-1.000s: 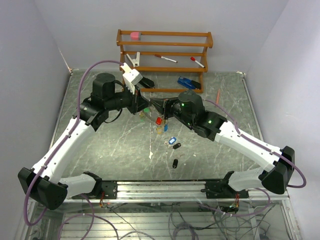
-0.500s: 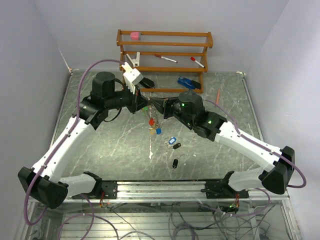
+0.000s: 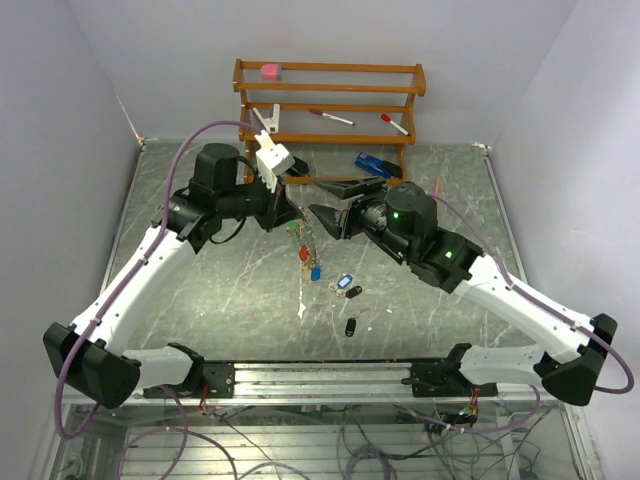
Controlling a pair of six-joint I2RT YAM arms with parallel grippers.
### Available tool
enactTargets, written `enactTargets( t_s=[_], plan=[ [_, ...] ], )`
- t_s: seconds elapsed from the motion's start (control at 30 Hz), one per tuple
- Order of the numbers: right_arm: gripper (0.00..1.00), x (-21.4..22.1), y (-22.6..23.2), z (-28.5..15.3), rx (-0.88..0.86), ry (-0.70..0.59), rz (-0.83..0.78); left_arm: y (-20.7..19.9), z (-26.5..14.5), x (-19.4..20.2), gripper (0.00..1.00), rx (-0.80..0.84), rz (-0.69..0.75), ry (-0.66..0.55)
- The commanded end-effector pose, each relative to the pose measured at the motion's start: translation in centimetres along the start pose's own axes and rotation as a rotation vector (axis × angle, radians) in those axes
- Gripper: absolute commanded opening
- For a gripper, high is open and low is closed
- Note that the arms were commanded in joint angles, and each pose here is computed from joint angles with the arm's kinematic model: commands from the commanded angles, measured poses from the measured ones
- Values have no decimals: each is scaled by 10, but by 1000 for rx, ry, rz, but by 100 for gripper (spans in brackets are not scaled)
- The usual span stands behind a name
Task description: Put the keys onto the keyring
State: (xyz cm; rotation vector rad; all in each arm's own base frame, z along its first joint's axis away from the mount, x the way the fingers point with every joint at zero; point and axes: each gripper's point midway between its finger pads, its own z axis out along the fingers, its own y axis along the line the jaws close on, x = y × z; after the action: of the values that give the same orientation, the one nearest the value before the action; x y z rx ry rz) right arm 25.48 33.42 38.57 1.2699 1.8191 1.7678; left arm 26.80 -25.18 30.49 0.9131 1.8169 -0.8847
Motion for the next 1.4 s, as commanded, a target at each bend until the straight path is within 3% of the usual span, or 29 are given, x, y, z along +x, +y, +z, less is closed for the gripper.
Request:
enactTargets(
  t_s=[0.0,0.2,0.37,0.47,0.6,0.67,0.8,0.9,1.1,1.37],
  plan=[
    [53,-8,-19,-14,62,-13,-72,-10,-5,-27,7,56,87,-55],
    [56,-69,-4,-59,-9,-154,-430,-25,-8,-10,7,217,156,48],
    [52,-103,45,-107,-164,-294,-1019,-42,-15,9,7,364,174,137],
    [45,-91,52,-100,-146,-201,-1360,-46,-21,15,7,413,197,204],
    [40,-55,42,-77,-205,97,-1634,-47,-28,28,7,464,218,297],
    [33,-45,33,-68,-230,207,-1699,-47,-31,31,7,473,227,325],
    [30,-32,4,-61,-260,424,-1757,-46,-37,30,7,467,274,360],
    [31,-24,-10,-63,-289,514,-1750,-46,-39,26,7,464,293,379],
    [30,2,-32,-66,-362,663,-1671,-52,-33,28,7,490,305,388],
    [24,25,-57,-52,-351,766,-1703,-70,-20,28,7,542,314,416]
  ],
)
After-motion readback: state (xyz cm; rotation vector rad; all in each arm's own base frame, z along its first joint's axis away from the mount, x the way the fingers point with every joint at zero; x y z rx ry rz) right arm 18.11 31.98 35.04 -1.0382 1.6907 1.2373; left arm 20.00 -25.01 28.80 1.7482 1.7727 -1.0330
